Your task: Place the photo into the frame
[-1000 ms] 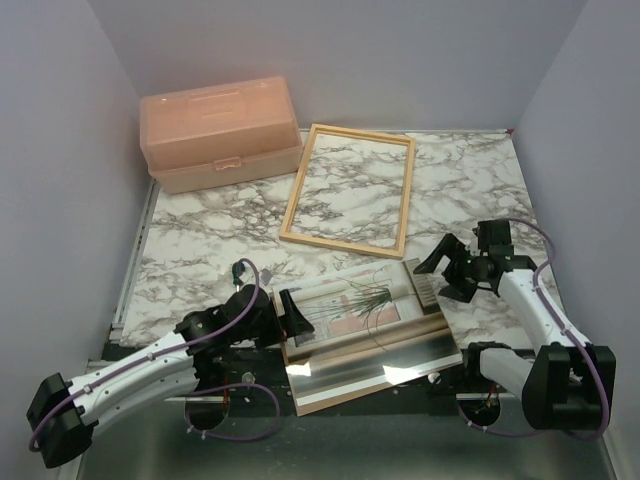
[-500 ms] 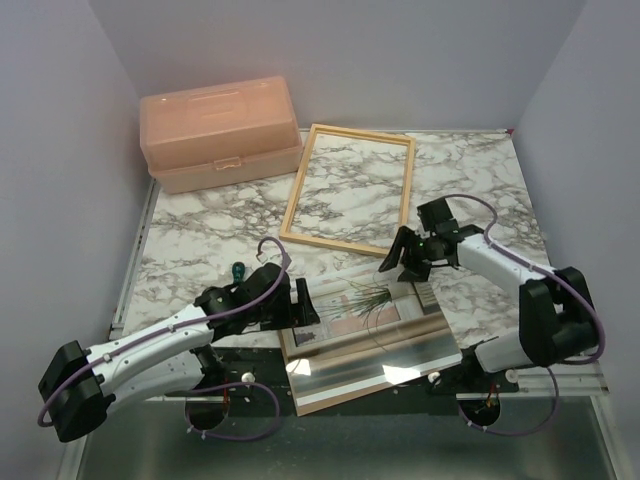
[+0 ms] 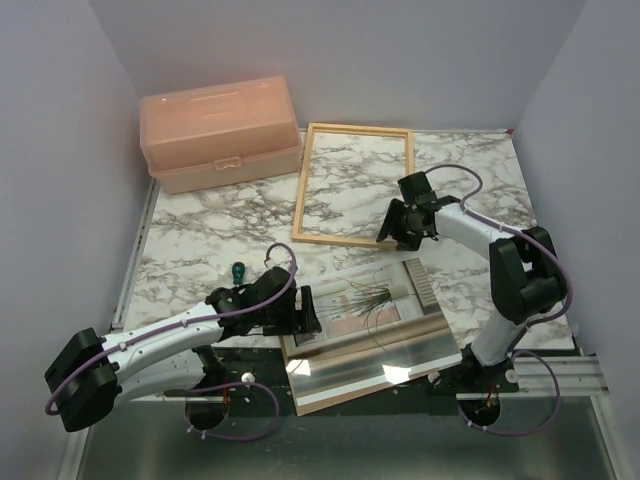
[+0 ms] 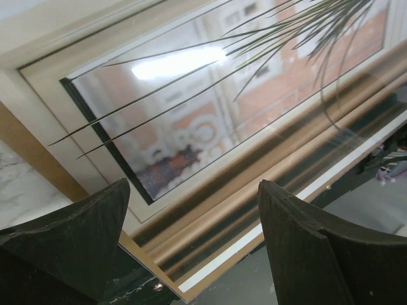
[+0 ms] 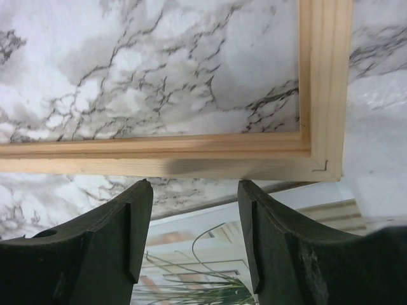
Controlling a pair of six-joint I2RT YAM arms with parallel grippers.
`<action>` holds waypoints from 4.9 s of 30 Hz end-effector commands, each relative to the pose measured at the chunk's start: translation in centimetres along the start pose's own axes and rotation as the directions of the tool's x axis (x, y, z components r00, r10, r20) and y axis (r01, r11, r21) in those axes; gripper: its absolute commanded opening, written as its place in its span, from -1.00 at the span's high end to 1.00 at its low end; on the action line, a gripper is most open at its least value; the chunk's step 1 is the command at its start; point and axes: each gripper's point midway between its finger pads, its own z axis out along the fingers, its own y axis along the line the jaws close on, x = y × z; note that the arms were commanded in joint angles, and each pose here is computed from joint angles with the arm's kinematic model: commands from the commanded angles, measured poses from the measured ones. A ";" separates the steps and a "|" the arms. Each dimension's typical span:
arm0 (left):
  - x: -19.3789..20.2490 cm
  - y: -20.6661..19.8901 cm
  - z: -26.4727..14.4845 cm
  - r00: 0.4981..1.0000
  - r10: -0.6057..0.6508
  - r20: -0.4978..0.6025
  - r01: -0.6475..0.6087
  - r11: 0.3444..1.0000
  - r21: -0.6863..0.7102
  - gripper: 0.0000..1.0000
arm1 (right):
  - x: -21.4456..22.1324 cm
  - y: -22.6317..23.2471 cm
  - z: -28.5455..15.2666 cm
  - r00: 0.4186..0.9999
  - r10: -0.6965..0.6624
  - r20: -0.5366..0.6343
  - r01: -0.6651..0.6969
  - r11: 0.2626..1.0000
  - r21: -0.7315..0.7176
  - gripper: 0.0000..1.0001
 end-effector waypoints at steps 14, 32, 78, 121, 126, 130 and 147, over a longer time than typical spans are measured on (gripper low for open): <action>0.5 -0.7 -1.2 1.000 -0.003 0.025 0.001 0.996 0.087 -0.72 | -1.3 -2.0 -3.2 0.993 -0.074 0.088 0.064 0.992 0.108 -0.33; 1.7 3.8 -3.2 0.986 -0.143 0.092 0.143 0.990 -0.003 -0.87 | 5.7 -5.3 -8.7 0.998 0.002 0.063 -0.003 1.000 0.011 -0.65; 0.3 -1.4 -1.2 0.993 -0.108 0.054 0.097 0.980 0.173 -0.80 | 6.9 -8.3 -8.5 0.991 0.124 -0.044 -0.121 0.991 0.057 -1.00; 2.6 2.5 -0.7 0.966 -0.257 0.031 0.252 0.961 0.112 -0.80 | 10.8 -9.3 -5.7 0.980 0.137 -0.143 -0.137 0.991 0.011 -0.99; 1.2 1.6 -2.5 0.956 -0.272 0.106 0.252 0.952 0.172 -0.76 | 11.1 -9.1 -5.7 0.978 0.145 -0.151 -0.147 0.989 -0.004 -1.00; 0.0 0.7 -4.3 0.944 -0.288 0.163 0.244 0.938 0.246 -0.73 | 11.4 -8.9 -5.6 0.977 0.148 -0.157 -0.152 0.988 -0.019 -1.00; -0.2 3.0 -5.4 0.978 -0.144 0.151 0.152 0.987 -0.047 -0.82 | 12.1 -8.9 -5.5 0.972 0.159 -0.172 -0.168 0.985 -0.039 -0.99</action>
